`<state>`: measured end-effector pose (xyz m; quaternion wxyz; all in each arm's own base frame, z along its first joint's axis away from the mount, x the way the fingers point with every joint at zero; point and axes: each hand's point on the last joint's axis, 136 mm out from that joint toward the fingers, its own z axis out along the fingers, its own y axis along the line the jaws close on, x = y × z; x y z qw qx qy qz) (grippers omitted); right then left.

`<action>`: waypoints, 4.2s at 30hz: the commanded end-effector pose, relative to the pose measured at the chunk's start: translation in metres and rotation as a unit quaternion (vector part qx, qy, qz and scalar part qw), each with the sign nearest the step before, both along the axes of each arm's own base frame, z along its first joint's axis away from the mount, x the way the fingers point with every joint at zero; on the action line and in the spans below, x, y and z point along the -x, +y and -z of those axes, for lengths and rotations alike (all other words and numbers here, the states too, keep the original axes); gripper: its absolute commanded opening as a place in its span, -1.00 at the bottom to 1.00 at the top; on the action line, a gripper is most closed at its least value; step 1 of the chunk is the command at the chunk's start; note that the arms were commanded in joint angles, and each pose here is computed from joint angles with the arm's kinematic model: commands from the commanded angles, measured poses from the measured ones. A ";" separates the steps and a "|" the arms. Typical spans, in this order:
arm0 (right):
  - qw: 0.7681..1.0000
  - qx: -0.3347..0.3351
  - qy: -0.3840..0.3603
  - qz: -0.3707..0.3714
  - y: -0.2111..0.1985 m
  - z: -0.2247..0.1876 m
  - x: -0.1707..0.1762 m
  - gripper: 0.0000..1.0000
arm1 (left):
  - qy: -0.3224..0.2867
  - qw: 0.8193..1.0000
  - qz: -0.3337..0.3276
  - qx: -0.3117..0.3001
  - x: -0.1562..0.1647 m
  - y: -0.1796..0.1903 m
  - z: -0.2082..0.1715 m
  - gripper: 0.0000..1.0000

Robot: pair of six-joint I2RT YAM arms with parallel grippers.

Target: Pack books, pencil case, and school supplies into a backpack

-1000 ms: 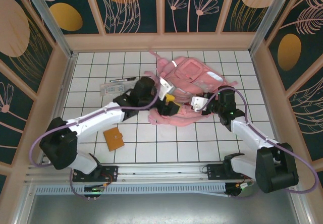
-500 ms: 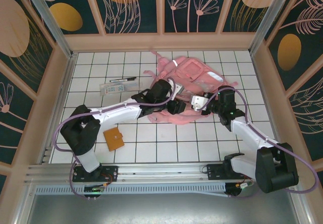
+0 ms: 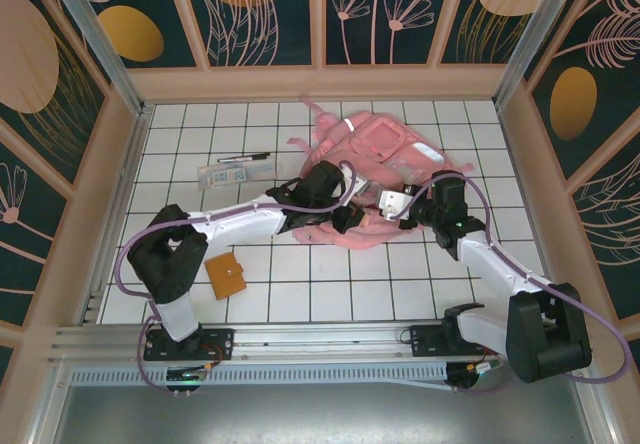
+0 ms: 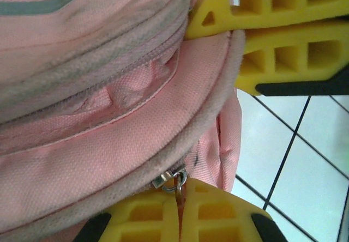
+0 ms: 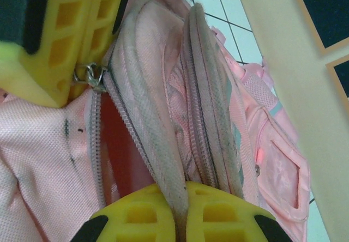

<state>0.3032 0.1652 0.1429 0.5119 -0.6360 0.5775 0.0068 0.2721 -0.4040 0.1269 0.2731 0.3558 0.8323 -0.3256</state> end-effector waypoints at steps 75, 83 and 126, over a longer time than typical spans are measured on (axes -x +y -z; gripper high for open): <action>0.976 -0.149 0.161 0.011 0.023 -0.040 0.083 0.98 | -0.026 0.994 0.088 0.055 0.003 0.035 -0.055 -1.00; 0.963 -0.128 0.237 0.020 0.032 -0.029 0.076 0.99 | 0.010 0.982 0.104 0.159 0.033 0.023 -0.104 -1.00; 0.987 0.063 0.019 -0.149 0.024 -0.048 0.114 -1.00 | -0.240 0.920 0.301 0.074 0.052 0.071 -0.019 -0.14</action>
